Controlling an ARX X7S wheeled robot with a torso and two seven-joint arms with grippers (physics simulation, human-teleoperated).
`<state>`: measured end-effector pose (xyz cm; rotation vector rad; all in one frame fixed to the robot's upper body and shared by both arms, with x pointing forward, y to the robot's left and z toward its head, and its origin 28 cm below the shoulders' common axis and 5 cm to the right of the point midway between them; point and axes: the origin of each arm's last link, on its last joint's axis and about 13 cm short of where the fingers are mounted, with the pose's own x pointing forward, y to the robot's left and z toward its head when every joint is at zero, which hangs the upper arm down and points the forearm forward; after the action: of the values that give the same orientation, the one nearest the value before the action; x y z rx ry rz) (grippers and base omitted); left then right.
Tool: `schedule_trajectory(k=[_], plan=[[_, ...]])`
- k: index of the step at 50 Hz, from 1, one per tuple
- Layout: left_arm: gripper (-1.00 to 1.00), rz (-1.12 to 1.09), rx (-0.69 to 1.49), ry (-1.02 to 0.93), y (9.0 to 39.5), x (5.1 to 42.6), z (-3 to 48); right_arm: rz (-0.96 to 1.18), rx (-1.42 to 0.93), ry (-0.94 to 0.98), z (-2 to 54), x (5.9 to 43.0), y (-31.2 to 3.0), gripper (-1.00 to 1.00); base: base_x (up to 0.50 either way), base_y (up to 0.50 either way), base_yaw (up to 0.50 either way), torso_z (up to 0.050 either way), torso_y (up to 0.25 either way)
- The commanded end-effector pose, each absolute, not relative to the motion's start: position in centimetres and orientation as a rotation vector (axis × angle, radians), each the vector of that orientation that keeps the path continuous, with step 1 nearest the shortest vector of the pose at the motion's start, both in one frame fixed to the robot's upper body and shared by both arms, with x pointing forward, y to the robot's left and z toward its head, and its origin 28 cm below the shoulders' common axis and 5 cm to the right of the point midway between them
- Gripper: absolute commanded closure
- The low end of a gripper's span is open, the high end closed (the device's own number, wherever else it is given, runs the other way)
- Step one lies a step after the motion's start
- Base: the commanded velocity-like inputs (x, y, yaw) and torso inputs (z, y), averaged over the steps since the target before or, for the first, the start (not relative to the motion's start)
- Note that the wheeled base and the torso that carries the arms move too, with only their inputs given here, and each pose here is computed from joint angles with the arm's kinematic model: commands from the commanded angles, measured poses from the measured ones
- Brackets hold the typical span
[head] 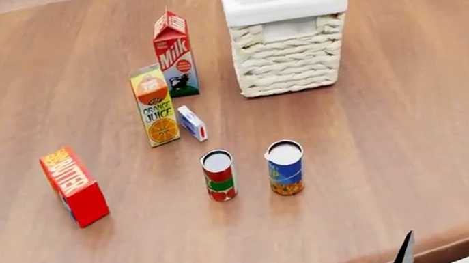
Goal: Pick up the alphabet soup, and put it in the basket.
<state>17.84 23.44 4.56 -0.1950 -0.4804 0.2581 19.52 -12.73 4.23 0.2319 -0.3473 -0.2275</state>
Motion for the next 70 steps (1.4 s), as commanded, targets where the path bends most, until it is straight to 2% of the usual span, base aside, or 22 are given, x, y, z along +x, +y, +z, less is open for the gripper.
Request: schedule_trajectory(k=[1,21,70], plan=[[-1.00,0.256,-0.191,-0.479,23.37,17.84,4.53,-0.227,0.230,-0.343,4.17,19.57,-12.72,-1.00,-0.05,-0.29,0.00,0.000,0.000],[-1.00,0.254,-0.187,-0.483,23.26,17.71,4.69,-0.223,0.223,-0.341,4.24,19.62,-12.64,-1.00,-0.04,-0.24,0.00,0.000,0.000],[-1.00,0.253,-0.180,-0.490,23.20,17.61,4.71,-0.172,0.213,-0.349,4.18,19.46,-12.38,-1.00,0.09,-0.01,0.00,0.000,0.000]])
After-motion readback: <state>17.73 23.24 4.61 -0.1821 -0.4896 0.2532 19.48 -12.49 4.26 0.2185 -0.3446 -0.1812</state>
